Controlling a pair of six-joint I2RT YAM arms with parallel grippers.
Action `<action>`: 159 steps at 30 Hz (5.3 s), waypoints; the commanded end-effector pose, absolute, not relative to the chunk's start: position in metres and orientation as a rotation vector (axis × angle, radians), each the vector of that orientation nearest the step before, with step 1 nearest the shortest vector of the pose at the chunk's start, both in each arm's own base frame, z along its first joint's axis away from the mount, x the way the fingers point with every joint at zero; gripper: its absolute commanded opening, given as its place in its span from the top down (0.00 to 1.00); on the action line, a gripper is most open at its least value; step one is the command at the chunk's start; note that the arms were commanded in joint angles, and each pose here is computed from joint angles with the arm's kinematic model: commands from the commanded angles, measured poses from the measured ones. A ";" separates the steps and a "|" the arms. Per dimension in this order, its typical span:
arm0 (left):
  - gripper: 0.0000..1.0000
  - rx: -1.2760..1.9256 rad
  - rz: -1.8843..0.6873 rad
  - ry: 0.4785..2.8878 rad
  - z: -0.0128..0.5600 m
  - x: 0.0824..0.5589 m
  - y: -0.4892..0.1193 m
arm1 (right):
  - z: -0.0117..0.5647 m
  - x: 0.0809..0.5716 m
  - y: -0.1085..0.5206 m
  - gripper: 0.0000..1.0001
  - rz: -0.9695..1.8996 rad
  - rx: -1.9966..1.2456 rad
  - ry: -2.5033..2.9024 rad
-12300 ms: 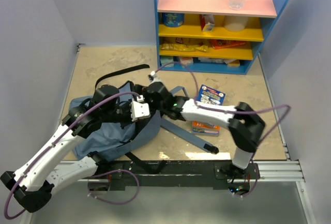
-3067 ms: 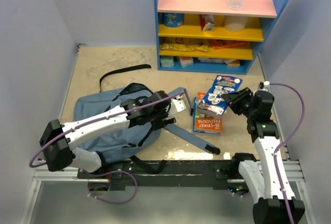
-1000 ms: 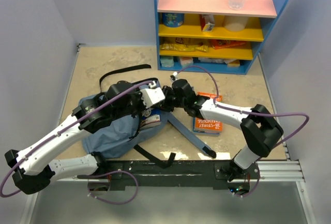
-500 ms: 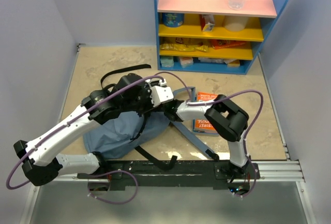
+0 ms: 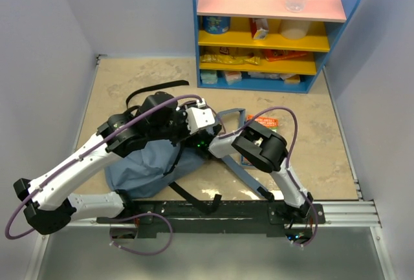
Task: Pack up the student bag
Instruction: Place the book in the student bag, then pick up the book from the center of the board.
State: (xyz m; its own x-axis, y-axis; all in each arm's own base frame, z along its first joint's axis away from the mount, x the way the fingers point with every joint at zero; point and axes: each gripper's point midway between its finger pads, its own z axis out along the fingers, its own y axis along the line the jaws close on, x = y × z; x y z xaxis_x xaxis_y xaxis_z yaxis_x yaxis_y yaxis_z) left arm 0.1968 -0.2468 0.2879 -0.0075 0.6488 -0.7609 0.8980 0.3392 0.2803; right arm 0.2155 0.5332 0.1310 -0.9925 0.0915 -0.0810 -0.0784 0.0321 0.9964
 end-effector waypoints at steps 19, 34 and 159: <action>0.99 1.278 -0.432 1.637 0.297 0.205 -0.264 | 0.173 0.228 0.450 0.01 1.225 -0.077 2.330; 0.93 1.436 -0.275 1.879 0.184 0.225 -0.228 | 0.208 0.233 0.292 0.01 1.159 0.221 2.152; 0.32 1.413 -0.575 1.840 0.066 0.322 -0.472 | 0.054 0.276 0.075 0.05 0.708 0.849 2.237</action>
